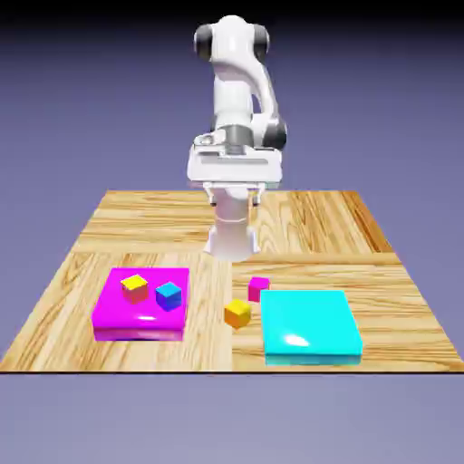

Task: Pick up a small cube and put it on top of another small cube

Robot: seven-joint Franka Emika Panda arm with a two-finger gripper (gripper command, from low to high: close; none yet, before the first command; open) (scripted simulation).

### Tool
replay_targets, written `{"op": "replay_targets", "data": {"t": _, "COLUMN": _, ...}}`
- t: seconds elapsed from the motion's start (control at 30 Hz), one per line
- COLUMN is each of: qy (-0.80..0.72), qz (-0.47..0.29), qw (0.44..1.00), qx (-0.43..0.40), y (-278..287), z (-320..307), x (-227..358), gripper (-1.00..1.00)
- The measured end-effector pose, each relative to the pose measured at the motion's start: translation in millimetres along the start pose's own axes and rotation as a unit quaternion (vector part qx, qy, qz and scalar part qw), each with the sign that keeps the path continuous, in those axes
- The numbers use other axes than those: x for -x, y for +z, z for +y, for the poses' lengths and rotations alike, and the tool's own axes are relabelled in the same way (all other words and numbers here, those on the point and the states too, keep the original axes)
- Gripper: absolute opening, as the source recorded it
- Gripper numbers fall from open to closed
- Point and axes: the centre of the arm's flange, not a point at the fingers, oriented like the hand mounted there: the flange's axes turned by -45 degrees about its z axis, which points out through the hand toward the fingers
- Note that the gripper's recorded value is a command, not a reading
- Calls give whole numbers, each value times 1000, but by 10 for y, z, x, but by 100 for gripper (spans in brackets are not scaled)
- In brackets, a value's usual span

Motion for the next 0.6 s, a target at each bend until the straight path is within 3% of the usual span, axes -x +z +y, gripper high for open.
{"op": "replay_targets", "data": {"t": 0.6, "qy": -286, "qz": -32, "qw": 944, "qx": -163, "y": 128, "z": 436, "x": -199, "gripper": 0}}
